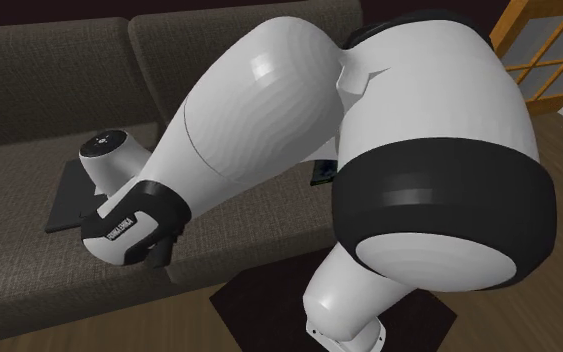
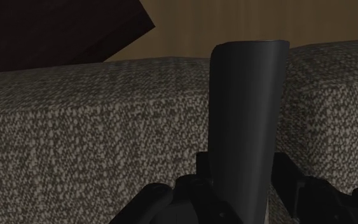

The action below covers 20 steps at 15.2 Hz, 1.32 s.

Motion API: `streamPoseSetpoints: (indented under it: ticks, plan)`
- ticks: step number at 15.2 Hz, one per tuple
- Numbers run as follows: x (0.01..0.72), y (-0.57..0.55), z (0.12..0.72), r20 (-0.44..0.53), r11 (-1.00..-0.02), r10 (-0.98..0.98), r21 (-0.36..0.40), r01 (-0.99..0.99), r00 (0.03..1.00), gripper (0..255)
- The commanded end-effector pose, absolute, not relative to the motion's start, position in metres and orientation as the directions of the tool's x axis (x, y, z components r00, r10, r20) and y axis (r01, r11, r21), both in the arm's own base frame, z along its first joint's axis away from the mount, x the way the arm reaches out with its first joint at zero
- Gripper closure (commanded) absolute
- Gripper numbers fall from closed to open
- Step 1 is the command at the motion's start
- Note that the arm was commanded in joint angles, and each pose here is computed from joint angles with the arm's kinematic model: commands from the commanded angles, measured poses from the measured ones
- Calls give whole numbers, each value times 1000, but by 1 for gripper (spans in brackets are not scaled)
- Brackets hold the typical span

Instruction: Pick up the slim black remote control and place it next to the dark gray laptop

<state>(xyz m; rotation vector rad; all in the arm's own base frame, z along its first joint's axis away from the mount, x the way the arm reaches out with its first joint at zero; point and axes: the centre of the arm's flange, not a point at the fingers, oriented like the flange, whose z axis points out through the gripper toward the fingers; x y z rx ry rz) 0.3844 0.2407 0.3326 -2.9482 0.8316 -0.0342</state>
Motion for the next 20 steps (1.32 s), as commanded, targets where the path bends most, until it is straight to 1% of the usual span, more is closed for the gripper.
streamPoseSetpoints:
  ticks: [1,6,7,12,16,20]
  plan:
    - [384,241,330,1,-849,-523,-82,-522,852,255]
    - [384,241,330,1,-849,-523,-82,-522,852,255]
    - [384,241,330,1,-849,-523,-82,-522,852,0]
    - [384,241,330,1,-849,-523,-82,-522,852,0]
    - [382,237,380,1,-849,-523,-82,-522,852,0]
    - [382,237,380,1,-849,-523,-82,-522,852,0]
